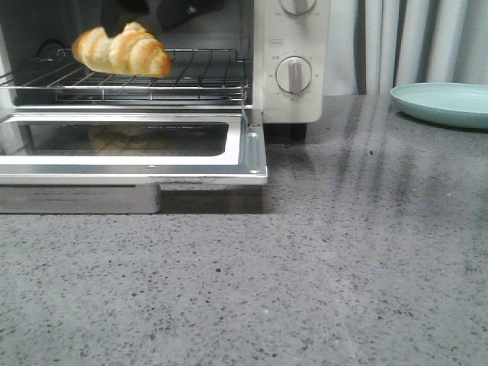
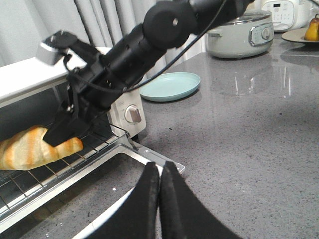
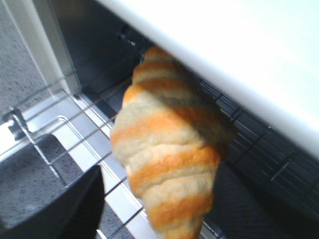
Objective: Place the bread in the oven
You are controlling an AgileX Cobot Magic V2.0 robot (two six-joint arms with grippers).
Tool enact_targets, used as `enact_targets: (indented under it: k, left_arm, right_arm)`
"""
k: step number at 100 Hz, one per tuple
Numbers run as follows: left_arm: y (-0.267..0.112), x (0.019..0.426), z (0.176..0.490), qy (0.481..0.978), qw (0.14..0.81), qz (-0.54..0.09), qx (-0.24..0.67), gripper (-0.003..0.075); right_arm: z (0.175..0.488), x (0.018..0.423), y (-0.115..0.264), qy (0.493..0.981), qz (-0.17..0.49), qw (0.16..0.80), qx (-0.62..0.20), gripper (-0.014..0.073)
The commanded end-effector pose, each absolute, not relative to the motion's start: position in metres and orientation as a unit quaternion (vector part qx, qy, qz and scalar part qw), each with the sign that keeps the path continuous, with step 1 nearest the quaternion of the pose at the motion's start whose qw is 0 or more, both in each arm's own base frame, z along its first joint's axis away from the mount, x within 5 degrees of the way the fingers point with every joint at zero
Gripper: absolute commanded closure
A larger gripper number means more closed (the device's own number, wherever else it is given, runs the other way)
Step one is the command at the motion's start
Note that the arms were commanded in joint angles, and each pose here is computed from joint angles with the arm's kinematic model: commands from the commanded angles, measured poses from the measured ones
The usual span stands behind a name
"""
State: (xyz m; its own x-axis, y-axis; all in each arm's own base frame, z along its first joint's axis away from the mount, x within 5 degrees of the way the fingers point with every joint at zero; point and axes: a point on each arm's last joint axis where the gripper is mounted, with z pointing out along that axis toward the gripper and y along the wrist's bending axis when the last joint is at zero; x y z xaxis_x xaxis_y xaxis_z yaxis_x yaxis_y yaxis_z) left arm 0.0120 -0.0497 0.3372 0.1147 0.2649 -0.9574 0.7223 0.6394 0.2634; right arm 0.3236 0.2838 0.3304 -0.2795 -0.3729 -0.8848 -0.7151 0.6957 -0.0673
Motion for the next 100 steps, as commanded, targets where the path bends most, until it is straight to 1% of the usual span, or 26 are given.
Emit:
enact_targets:
  k: [1, 5, 6, 8, 13, 15, 20, 28, 30, 35, 42, 51, 63, 75, 87, 92, 100]
  left_arm:
    - [-0.048, 0.013, 0.351, 0.626, 0.67, -0.186, 0.355, 0.0742]
    - [-0.047, 0.014, 0.352, 0.624, 0.675, -0.183, 0.349, 0.0742]
    - [-0.047, 0.014, 0.353, 0.623, 0.677, -0.182, 0.348, 0.0742]
    - [-0.046, 0.015, 0.353, 0.621, 0.681, -0.18, 0.344, 0.0742]
    - [-0.045, 0.015, 0.356, 0.616, 0.692, -0.175, 0.333, 0.0742]
    - [-0.044, 0.015, 0.357, 0.613, 0.697, -0.173, 0.329, 0.0742]
    - [-0.042, 0.016, 0.359, 0.608, 0.709, -0.168, 0.317, 0.0742]
    - [-0.039, 0.017, 0.363, 0.599, 0.727, -0.156, 0.297, 0.0742]
    - [-0.038, 0.016, 0.363, 0.598, 0.73, -0.155, 0.291, 0.0742]
    - [-0.034, 0.017, 0.364, 0.594, 0.743, -0.149, 0.269, 0.0742]
    - [-0.03, 0.021, 0.36, 0.592, 0.756, -0.14, 0.241, 0.0742]
    - [-0.027, 0.027, 0.35, 0.594, 0.765, -0.132, 0.212, 0.0742]
    - [-0.026, 0.038, 0.331, 0.606, 0.764, -0.119, 0.188, 0.0742]
    - [-0.024, 0.046, 0.316, 0.616, 0.761, -0.109, 0.171, 0.0742]
    - [-0.023, 0.049, 0.31, 0.619, 0.761, -0.103, 0.163, 0.0742]
    - [-0.023, 0.049, 0.309, 0.62, 0.76, -0.103, 0.163, 0.0742]
    - [-0.023, 0.049, 0.309, 0.619, 0.762, -0.102, 0.161, 0.0742]
  right_arm:
    - [0.38, 0.307, 0.272, 0.753, 0.202, 0.533, -0.328, 0.0339]
    - [0.382, 0.302, 0.271, 0.76, 0.202, 0.519, -0.336, 0.0432]
    - [0.382, 0.3, 0.271, 0.76, 0.203, 0.517, -0.338, 0.0466]
    - [0.383, 0.296, 0.271, 0.762, 0.203, 0.51, -0.343, 0.0502]
    - [0.385, 0.286, 0.271, 0.764, 0.206, 0.499, -0.353, 0.0646]
    - [0.386, 0.282, 0.27, 0.763, 0.208, 0.499, -0.356, 0.0675]
    - [0.392, 0.269, 0.268, 0.756, 0.214, 0.503, -0.36, 0.0657]
    - [0.408, 0.245, 0.254, 0.732, 0.219, 0.532, -0.365, 0.0655]
    - [0.407, 0.24, 0.251, 0.729, 0.217, 0.535, -0.369, 0.0655]
    - [0.42, 0.22, 0.233, 0.707, 0.212, 0.564, -0.371, 0.0655]
    - [0.426, 0.197, 0.206, 0.681, 0.195, 0.598, -0.374, 0.0655]
    - [0.43, 0.161, 0.16, 0.646, 0.161, 0.643, -0.378, 0.0655]
    - [0.418, 0.114, 0.1, 0.618, 0.118, 0.685, -0.366, 0.0655]
    - [0.392, 0.07, 0.05, 0.6, 0.087, 0.725, -0.327, 0.0655]
    - [0.366, 0.042, 0.021, 0.617, 0.047, 0.727, -0.297, 0.0655]
    - [0.357, 0.035, 0.014, 0.626, 0.032, 0.725, -0.285, 0.0655]
    - [0.349, 0.026, 0.008, 0.625, 0.021, 0.732, -0.27, 0.0655]
